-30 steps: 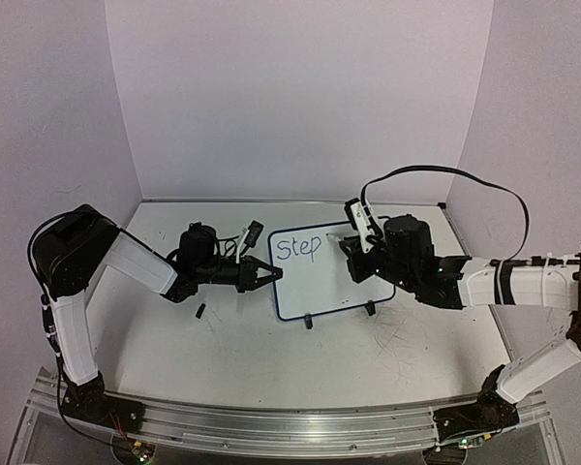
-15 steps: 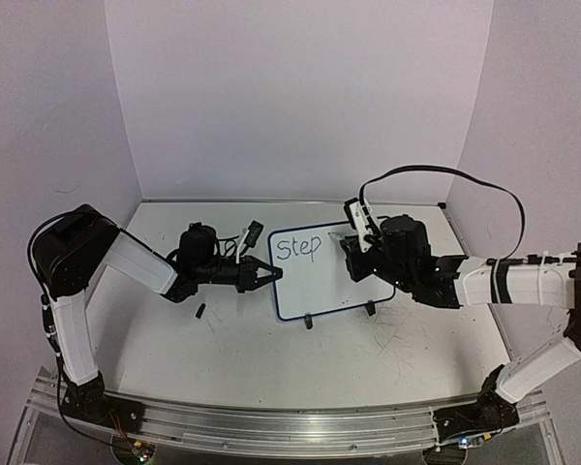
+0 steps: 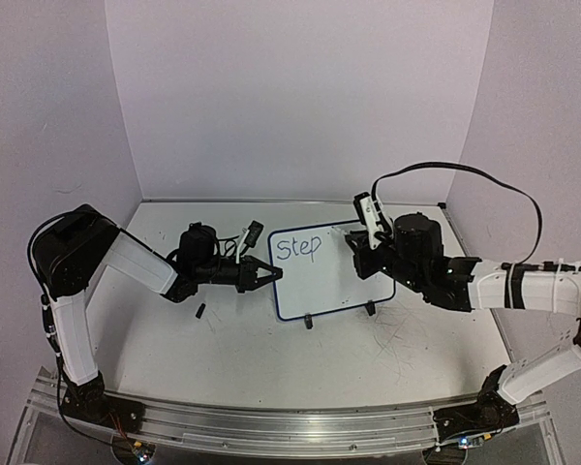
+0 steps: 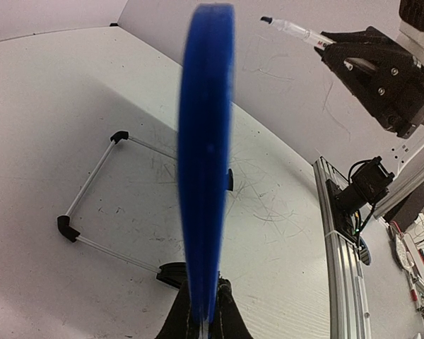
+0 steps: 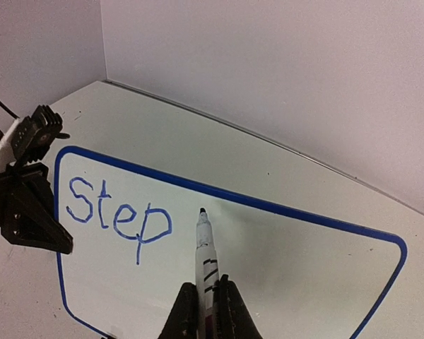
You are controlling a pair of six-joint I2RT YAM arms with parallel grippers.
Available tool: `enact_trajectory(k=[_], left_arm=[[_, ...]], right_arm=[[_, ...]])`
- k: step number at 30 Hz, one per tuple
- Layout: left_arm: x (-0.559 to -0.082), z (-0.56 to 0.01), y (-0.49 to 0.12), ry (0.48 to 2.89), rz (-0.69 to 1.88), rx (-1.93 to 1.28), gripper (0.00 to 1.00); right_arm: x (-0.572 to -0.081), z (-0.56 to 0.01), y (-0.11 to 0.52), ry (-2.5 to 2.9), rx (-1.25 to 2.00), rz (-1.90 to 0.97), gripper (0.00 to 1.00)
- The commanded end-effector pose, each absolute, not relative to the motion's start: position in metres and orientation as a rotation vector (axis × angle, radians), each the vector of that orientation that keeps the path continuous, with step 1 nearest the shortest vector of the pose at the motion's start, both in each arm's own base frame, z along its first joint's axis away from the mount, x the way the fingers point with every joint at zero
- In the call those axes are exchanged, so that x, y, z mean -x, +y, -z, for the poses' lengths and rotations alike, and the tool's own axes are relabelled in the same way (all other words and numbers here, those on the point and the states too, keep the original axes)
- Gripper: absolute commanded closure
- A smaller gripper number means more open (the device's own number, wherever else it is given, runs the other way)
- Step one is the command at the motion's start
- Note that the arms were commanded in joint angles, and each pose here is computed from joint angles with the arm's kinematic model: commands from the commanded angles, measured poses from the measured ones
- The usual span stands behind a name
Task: Write a sentence on the whiteboard
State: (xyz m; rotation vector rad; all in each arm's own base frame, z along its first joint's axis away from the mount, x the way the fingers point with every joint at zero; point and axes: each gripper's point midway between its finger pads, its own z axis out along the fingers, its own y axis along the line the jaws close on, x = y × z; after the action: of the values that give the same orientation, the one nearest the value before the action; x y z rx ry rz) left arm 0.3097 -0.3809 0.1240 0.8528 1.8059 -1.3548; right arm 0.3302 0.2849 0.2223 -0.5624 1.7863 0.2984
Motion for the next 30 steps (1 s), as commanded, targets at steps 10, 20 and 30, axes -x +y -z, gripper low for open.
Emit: enact_trajectory(k=[10,20,30], left_arm=[[-0.317,-0.108,-0.372,1.89,1.28,-0.821,1.0],[-0.318,-0.108,-0.373,1.889,1.283,-0.825,1.0],[-0.318,-0.107,-0.373,1.893,1.285,-0.828,1.0]], right_arm=[[-0.336,-0.214,0.295,1.816,0.559,-0.32,1.0],[-0.341,-0.216,0.292,1.817,0.539,-0.293,1.0],[-0.345,-0.216,0.293,1.817,0.531,-0.276,1.0]])
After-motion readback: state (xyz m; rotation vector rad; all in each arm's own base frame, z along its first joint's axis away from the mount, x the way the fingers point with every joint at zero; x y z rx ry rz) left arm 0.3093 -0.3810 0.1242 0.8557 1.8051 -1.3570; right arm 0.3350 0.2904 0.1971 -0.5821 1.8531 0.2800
